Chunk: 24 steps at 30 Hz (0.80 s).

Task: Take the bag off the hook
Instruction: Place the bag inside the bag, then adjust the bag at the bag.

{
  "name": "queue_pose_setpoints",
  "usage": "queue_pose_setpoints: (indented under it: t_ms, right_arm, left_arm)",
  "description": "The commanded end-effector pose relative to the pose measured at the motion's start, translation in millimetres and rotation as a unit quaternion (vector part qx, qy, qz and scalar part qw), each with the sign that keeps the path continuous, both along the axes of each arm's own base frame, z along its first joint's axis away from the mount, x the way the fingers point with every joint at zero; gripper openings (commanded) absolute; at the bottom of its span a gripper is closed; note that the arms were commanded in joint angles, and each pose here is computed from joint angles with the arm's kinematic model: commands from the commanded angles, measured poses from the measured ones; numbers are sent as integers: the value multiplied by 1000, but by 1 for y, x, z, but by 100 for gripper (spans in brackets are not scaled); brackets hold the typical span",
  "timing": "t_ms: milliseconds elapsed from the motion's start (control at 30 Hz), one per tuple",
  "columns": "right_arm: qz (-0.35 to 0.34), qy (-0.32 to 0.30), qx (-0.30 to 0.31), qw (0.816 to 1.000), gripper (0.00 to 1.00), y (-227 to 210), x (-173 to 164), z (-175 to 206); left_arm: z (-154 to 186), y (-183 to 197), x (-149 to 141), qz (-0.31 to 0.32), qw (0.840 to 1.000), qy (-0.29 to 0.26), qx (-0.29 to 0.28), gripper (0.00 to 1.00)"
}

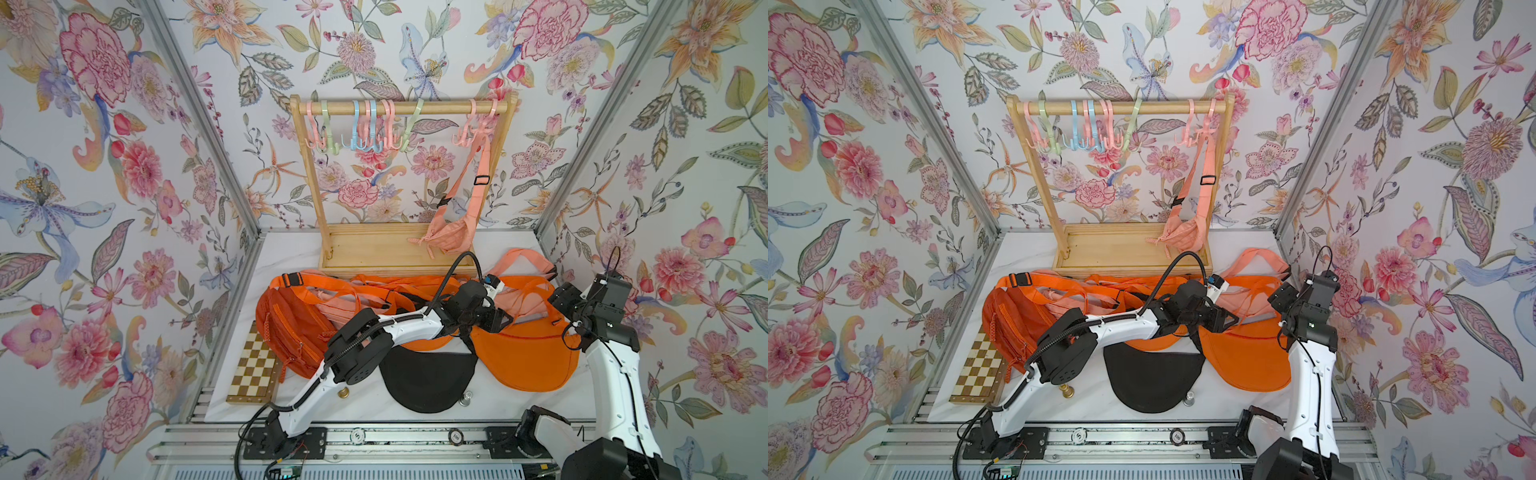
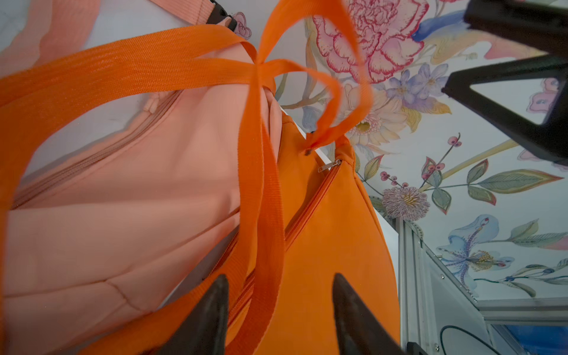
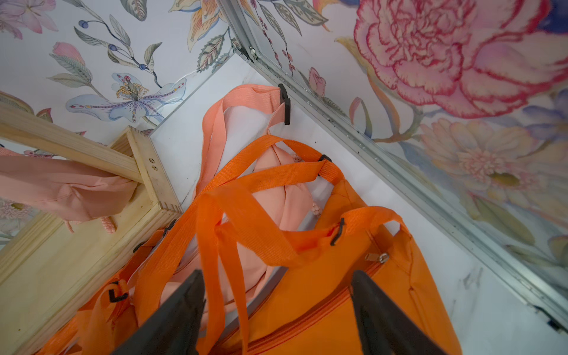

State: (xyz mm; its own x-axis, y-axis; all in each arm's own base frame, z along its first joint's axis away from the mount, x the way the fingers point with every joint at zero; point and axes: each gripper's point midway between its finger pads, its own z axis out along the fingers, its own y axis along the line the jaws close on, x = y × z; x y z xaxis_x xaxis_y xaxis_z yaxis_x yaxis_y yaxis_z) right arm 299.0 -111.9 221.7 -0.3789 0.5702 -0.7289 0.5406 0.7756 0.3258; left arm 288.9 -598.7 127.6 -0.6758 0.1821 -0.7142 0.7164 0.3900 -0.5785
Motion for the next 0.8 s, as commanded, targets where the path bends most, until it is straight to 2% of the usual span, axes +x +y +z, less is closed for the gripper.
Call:
queue_pose_setpoints:
  t_ms: [0,33,67,267,333,367,567,767]
  right_arm:
    - [-2,-6,-4,1000,84,4,-9,11]
    - [-1,-9,-4,1000,86,6,-11,15]
    - [1,-12,-5,1000,87,8,-12,19]
    - [18,-14,-16,1000,89,25,-33,32]
    - [22,-3,-17,1000,92,30,-41,27]
    - [19,9,-21,1000,100,29,-46,22]
    - [0,51,-32,998,99,17,-53,-1]
    - [-10,58,-6,998,99,11,-59,-14]
  left_arm:
    - [58,3,-9,-4,999,-26,-46,69]
    - [61,6,-11,-4,998,-28,-48,79]
    - [64,8,-13,-5,998,-31,-48,99]
    - [82,27,-18,7,997,-54,-50,99]
    - [87,35,-19,11,997,-64,-45,98]
    - [88,39,-20,13,997,-72,-36,97]
    - [56,68,-13,29,983,-146,111,92]
    - [-7,79,-16,-6,968,-130,216,99]
